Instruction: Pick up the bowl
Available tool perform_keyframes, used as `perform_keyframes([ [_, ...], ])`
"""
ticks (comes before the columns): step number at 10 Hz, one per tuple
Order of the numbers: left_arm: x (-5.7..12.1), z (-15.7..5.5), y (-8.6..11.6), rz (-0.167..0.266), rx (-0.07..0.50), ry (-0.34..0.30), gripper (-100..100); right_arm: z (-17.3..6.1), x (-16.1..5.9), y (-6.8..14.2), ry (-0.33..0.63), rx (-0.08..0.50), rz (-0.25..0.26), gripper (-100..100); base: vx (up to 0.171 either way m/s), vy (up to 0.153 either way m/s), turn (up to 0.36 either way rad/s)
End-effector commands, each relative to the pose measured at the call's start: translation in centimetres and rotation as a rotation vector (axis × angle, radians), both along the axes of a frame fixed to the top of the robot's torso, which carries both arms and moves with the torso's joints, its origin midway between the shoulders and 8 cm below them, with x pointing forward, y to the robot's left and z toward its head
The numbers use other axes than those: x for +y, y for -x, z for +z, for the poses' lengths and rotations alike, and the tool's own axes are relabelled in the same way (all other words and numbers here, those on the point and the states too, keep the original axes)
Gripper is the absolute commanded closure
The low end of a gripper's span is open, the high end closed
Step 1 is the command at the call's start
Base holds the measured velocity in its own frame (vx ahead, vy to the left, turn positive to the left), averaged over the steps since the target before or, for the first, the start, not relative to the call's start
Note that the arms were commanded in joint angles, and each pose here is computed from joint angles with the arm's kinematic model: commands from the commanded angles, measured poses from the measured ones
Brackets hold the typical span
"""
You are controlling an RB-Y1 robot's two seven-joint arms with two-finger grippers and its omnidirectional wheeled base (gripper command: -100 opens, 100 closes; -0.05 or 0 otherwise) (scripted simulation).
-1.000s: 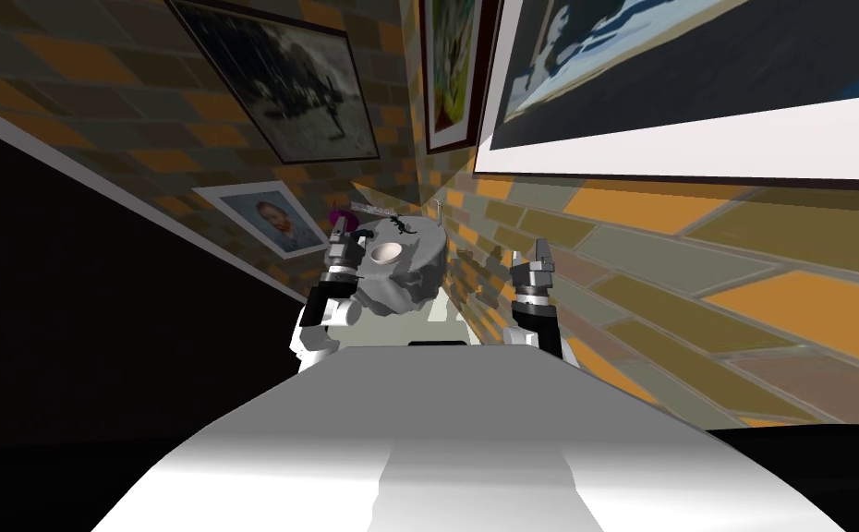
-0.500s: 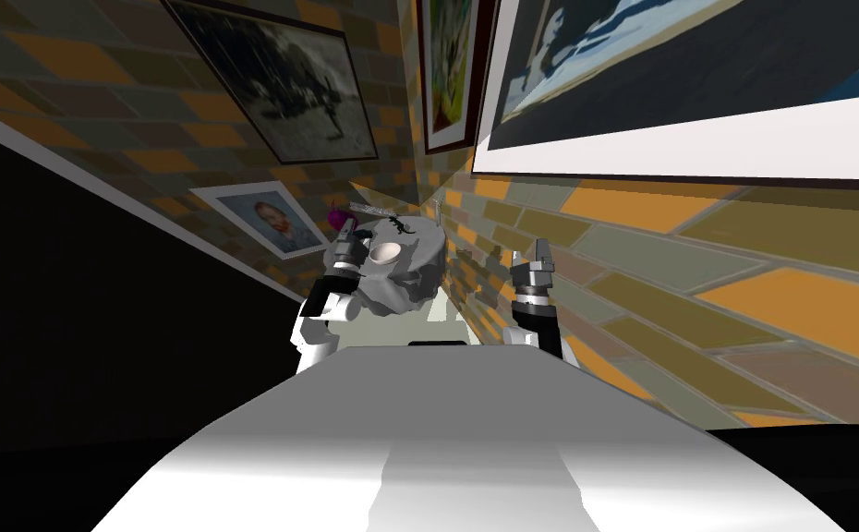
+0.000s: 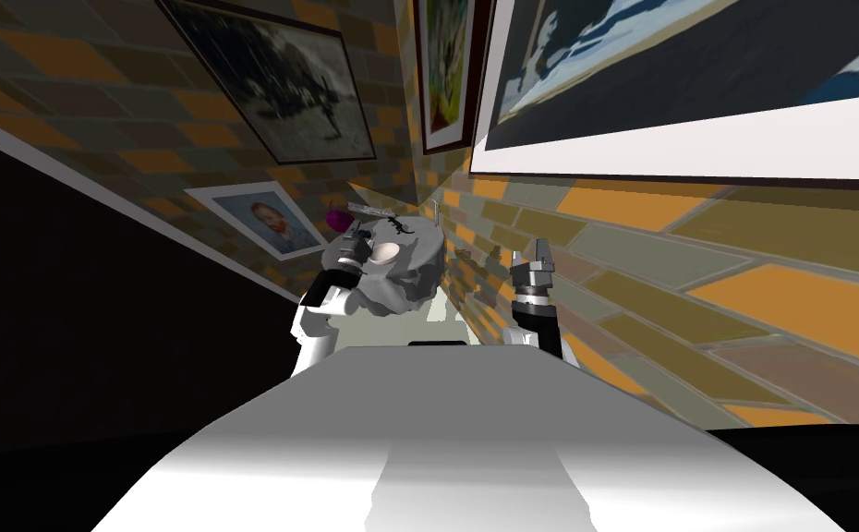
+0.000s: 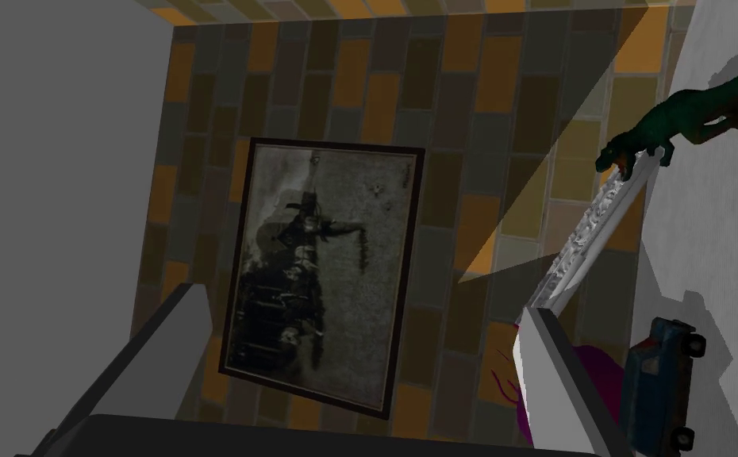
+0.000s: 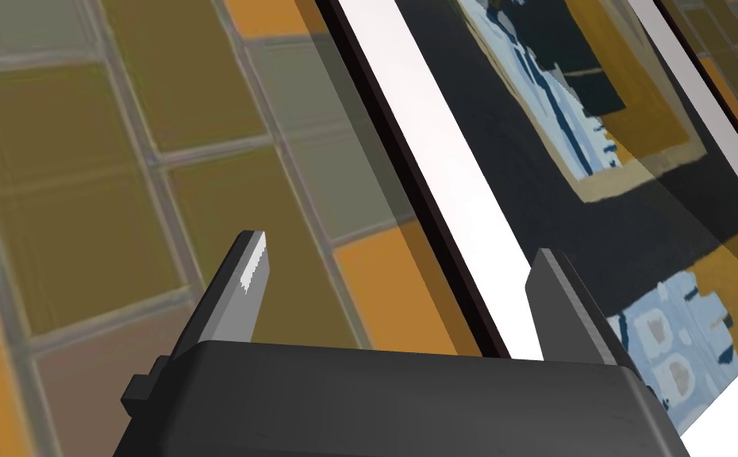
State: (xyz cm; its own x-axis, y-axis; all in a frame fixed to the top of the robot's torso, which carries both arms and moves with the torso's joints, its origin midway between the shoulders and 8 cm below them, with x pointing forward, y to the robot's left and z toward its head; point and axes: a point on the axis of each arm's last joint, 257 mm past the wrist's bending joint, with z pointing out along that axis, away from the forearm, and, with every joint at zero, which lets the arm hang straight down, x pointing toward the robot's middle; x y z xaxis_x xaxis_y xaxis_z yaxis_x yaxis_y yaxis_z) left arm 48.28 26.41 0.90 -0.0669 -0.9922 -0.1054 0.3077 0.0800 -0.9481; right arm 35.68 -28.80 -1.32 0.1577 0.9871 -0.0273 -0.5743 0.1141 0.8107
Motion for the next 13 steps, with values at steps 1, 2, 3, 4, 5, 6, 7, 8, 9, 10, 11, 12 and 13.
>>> perform_keyframes([
  [1,0.0,-0.6,-0.3,0.001,0.031,-0.002,-100,0.0,0.0,0.0,0.000,0.000,0.000,0,0.000,0.000,0.000],
  [2,-0.2,-0.6,-1.2,-0.014,0.054,-0.001,-100,0.0,0.0,0.0,0.000,0.000,0.000,0,-0.005,-0.003,-0.029],
  [3,-0.1,-1.3,-1.3,-0.010,0.081,-0.003,-100,0.0,0.0,0.0,0.000,0.000,0.000,0,-0.005,-0.002,-0.025],
  [4,-0.1,-1.6,-1.4,-0.009,0.094,-0.004,-100,0.0,0.0,0.0,0.000,0.000,0.000,0,0.000,0.000,0.000],
  [5,-0.3,-1.6,-2.2,-0.023,0.117,-0.002,-100,0.0,0.0,0.0,0.000,0.000,0.000,0,-0.005,-0.002,-0.035],
  [6,-0.2,-2.2,-2.3,-0.020,0.140,-0.004,-100,0.0,0.0,0.0,0.000,0.000,0.000,0,-0.005,-0.001,-0.025],
  [7,-0.2,-2.7,-2.4,-0.018,0.160,-0.006,-100,0.0,0.0,0.0,0.000,0.000,0.000,0,0.000,0.000,0.000],
  [8,-0.4,-2.6,-3.1,-0.032,0.181,-0.004,-100,0.0,0.0,0.0,0.000,0.000,0.000,0,-0.004,-0.001,-0.028],
  [9,-0.3,-3.3,-3.2,-0.029,0.207,-0.006,-100,0.0,0.0,0.0,0.000,0.000,0.000,0,-0.004,-0.001,-0.029],
  [10,-0.3,-3.8,-3.2,-0.026,0.227,-0.007,-100,0.0,0.0,0.0,0.000,0.000,0.000,0,0.000,0.000,0.000],
  [11,-0.4,-3.9,-3.9,-0.039,0.254,-0.006,-100,0.0,0.0,0.0,0.000,0.000,0.000,0,-0.005,-0.003,-0.034],
  [12,-0.3,-4.7,-3.9,-0.034,0.287,-0.009,-100,0.0,0.0,0.0,0.000,0.000,0.000,0,-0.005,-0.001,-0.026],
  [13,-0.3,-4.9,-3.9,-0.033,0.295,-0.010,-100,0.0,0.0,0.0,0.000,0.000,0.000,0,0.000,0.000,0.000],
])
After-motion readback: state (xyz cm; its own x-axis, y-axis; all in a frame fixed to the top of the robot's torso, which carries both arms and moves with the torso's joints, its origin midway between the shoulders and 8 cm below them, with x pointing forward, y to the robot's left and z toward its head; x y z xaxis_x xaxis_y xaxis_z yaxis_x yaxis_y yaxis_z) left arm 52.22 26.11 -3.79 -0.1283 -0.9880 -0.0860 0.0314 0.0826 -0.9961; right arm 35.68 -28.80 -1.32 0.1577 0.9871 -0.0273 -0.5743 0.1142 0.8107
